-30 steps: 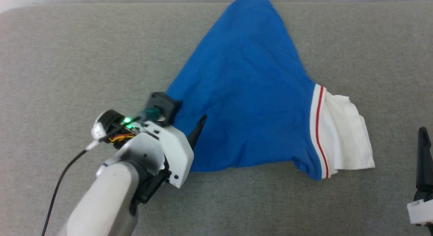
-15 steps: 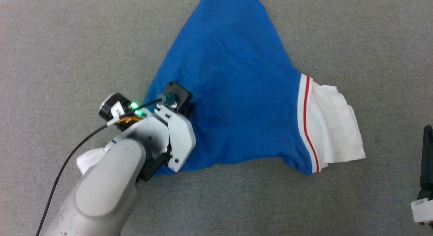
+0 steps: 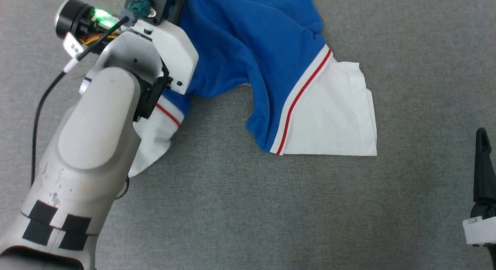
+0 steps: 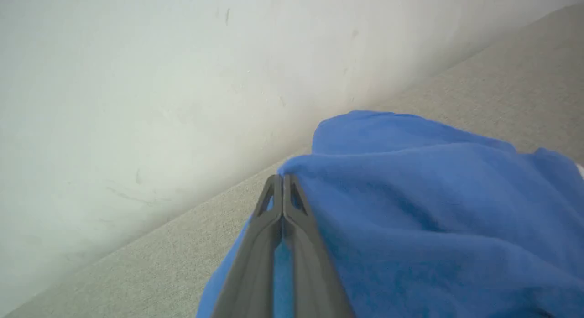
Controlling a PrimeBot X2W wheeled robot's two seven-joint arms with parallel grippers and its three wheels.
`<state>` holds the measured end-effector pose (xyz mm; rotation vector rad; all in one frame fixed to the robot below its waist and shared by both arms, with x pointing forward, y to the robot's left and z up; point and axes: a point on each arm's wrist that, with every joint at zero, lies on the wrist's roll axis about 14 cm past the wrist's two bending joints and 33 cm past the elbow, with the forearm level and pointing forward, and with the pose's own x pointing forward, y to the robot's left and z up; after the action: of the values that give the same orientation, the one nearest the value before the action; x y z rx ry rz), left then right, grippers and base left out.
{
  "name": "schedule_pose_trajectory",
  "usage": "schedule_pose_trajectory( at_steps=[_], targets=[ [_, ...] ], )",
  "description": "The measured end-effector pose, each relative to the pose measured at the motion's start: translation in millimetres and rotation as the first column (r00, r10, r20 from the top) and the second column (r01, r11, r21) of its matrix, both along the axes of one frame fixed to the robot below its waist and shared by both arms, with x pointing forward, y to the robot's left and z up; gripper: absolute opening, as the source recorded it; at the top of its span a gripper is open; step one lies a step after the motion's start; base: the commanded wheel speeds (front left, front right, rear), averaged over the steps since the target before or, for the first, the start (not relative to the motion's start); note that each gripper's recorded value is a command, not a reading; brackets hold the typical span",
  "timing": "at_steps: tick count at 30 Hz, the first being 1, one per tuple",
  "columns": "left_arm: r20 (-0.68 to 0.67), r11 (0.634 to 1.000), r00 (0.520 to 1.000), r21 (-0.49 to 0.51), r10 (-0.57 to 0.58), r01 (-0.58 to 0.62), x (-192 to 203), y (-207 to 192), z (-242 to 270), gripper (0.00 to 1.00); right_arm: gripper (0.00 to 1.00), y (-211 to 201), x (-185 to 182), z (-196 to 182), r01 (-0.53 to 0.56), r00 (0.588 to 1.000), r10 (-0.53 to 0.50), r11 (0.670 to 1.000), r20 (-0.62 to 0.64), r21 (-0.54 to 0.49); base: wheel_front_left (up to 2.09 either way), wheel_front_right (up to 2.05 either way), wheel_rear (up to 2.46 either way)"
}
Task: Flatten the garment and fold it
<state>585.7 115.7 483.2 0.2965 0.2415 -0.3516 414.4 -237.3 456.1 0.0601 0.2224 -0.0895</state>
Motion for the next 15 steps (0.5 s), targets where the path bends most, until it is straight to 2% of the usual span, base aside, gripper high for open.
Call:
schedule_pose_trajectory(
  at_steps=[1, 2, 3, 4, 9, 15],
  targets=[
    [-0.023, 1.000, 1.000, 0.011, 0.003, -0.002, 1, 1, -12, 0.07, 1.00, 0, 1, -2, -0.001, 1.000, 0.001, 1.000, -0.005, 0.000, 0.00, 0.00, 0.00],
    [-0.052, 1.000, 0.999, 0.019, 0.006, -0.005, 1, 2, -25, 0.39, 1.00, 1, 1, -4, -0.001, 1.000, 0.001, 1.000, -0.010, -0.001, 0.00, 0.00, 0.00],
    [-0.086, 1.000, 0.996, 0.027, 0.011, -0.009, 0, 3, -39, 0.76, 1.00, 1, 2, -6, -0.002, 1.000, 0.002, 1.000, -0.016, -0.002, 0.00, 0.00, 0.00],
    [-0.113, 1.000, 0.993, 0.029, 0.015, -0.011, -2, 3, -51, 1.00, 1.00, 1, 3, -8, -0.003, 1.000, 0.003, 1.000, -0.020, -0.004, 0.00, 0.00, 0.00],
    [-0.142, 0.999, 0.990, -0.049, 0.011, -0.018, -3, -11, -73, 1.00, 1.00, -2, 4, -13, 0.004, 0.999, -0.004, 1.000, -0.032, -0.012, 0.00, 0.00, 0.00],
    [0.013, 0.985, 1.000, -0.170, 0.007, -0.005, 3, -22, -25, 1.00, 1.00, -2, 3, -7, 0.004, 1.000, -0.005, 1.000, -0.022, -0.018, 0.00, 0.00, 0.00]
  ],
)
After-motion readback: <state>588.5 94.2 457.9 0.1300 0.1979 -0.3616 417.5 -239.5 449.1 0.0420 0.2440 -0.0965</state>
